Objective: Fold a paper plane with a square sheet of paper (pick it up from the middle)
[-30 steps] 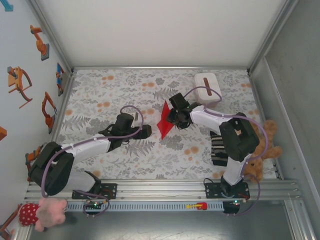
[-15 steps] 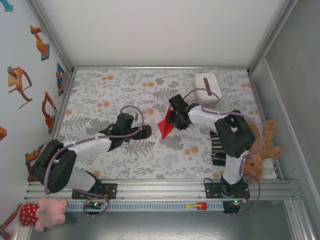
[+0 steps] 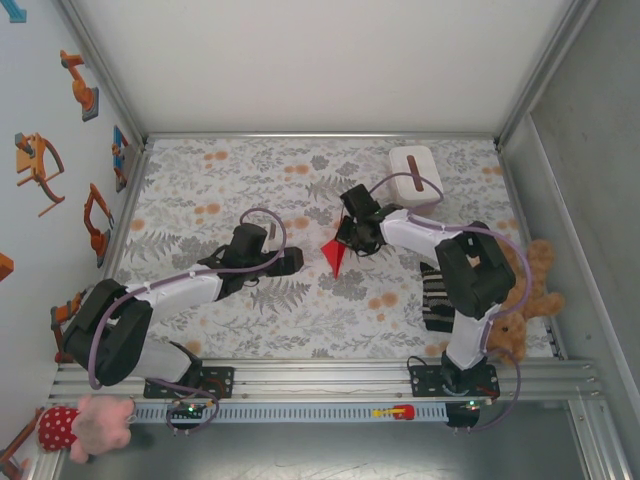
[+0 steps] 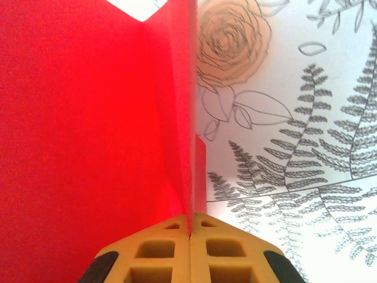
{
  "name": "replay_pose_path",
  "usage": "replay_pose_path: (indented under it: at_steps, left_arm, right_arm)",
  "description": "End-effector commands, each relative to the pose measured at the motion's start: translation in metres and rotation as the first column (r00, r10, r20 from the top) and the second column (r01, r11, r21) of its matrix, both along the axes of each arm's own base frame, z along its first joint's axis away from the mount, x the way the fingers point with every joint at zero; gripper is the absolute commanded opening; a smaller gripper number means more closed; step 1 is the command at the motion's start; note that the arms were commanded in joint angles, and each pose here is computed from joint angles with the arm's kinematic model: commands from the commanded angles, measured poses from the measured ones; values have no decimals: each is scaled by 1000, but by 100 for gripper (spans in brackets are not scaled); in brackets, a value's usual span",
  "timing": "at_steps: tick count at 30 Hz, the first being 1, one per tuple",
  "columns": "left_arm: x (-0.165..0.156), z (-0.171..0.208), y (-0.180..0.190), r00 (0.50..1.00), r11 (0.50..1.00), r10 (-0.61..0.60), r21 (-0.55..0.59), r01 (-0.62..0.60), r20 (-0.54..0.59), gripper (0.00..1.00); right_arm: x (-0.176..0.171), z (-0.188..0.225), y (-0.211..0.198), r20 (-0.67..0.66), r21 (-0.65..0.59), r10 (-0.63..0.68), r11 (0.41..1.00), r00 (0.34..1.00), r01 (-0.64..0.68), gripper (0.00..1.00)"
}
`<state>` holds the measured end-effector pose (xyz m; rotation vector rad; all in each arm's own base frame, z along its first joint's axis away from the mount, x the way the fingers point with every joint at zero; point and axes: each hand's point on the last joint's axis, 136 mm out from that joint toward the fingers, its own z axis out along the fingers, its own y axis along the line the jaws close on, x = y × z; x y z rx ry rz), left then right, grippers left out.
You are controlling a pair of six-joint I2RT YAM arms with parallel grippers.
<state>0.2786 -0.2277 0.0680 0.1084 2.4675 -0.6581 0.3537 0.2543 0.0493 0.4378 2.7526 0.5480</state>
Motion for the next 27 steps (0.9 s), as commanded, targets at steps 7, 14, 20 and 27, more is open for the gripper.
replay_pose_path:
  at_steps: [7, 14, 20, 27]
  left_arm:
    - [5, 24, -15, 999, 995, -32, -89, 35, 33, 97]
    - [7, 23, -21, 1000, 990, -10, -142, 11, 11, 86]
    - [8, 22, -38, 999, 967, -10, -255, 2, -30, 60]
    - [9, 22, -67, 997, 926, -54, -376, 26, -63, 36]
  right_arm:
    - [9, 50, 38, 173, 295, 99, 944, 980, -148, 4]
    - [1, 34, 60, 191, 460, 179, 852, 965, -249, 3]
    - [-4, 12, 61, 167, 501, 206, 825, 964, -263, 4]
    - [-10, -8, 50, 135, 498, 194, 834, 972, -236, 4]
